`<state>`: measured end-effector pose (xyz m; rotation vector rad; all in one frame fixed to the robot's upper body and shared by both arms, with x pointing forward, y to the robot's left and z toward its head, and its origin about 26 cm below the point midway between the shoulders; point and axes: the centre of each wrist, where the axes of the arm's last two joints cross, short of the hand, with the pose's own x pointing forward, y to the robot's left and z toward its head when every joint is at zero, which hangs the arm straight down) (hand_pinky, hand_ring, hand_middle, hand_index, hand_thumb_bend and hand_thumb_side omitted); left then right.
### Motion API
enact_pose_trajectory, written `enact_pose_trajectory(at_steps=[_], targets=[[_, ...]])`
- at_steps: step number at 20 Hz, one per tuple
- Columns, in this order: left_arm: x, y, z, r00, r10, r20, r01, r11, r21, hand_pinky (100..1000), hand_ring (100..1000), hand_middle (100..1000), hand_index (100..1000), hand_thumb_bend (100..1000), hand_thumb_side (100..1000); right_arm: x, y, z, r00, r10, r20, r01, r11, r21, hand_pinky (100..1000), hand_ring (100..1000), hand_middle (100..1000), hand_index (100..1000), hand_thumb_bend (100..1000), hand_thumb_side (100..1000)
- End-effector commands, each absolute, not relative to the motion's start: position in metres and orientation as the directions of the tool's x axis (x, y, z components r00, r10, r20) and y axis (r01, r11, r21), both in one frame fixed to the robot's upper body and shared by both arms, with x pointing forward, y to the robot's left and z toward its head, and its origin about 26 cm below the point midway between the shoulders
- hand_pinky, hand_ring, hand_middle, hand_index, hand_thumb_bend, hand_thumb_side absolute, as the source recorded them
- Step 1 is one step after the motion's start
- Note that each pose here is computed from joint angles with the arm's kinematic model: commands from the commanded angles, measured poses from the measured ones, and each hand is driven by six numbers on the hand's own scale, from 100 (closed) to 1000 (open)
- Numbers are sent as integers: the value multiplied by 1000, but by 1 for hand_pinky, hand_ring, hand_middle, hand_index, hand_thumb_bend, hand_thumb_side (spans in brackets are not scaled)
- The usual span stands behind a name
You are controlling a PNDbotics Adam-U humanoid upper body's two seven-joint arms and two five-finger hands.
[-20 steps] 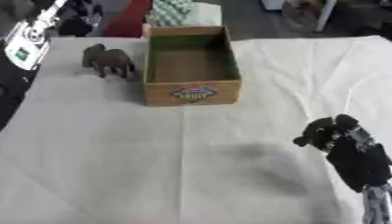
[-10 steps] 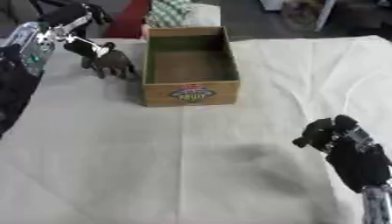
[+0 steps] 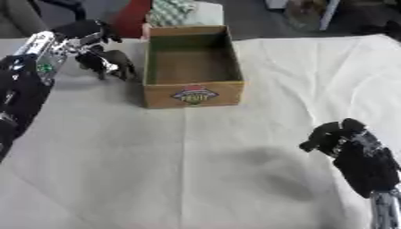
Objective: Pick up objects on the table and place them in the box.
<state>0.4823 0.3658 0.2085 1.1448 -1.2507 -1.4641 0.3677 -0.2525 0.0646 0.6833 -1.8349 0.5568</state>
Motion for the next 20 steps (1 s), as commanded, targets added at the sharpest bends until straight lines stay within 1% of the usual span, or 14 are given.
enact_pose_trajectory(at_steps=[1,4,6,10,12,16,19,20], targets=[[482,369,223,-165,-976,-139,17,-144,989,740,728,735,810,445,358,370,-255,72,-307,-180,934,-682,727,-84,678,542,549,662,100,857],[482,371,220,-153,-976,-157,27,-163,986,738,726,731,810,450,313,370,-255,72,-308,-180,934,-682,727,-84,678,542,549,662,100,857],[482,372,218,-145,-976,-162,28,-168,985,731,696,702,805,447,278,371,-255,72,-308,-181,934,-682,727,-84,678,542,550,662,100,858],[481,375,212,-131,-978,-165,24,-169,985,726,684,689,792,441,229,371,-255,72,-307,-179,935,-682,726,-85,678,542,550,662,100,861],[480,376,207,-127,-978,-167,32,-172,985,717,658,658,775,433,159,371,-255,72,-307,-179,935,-681,727,-85,678,542,550,662,100,862],[480,377,200,-118,-978,-172,35,-177,984,686,586,576,704,406,161,371,-255,71,-308,-179,935,-681,728,-85,678,542,550,662,100,863],[479,378,198,-116,-978,-172,17,-175,984,649,509,493,623,334,157,371,-255,71,-307,-178,935,-681,728,-85,678,542,550,662,100,863],[479,378,198,-117,-979,-169,8,-171,985,633,476,456,582,294,153,371,-255,71,-308,-178,935,-681,727,-85,678,542,550,662,100,862]])
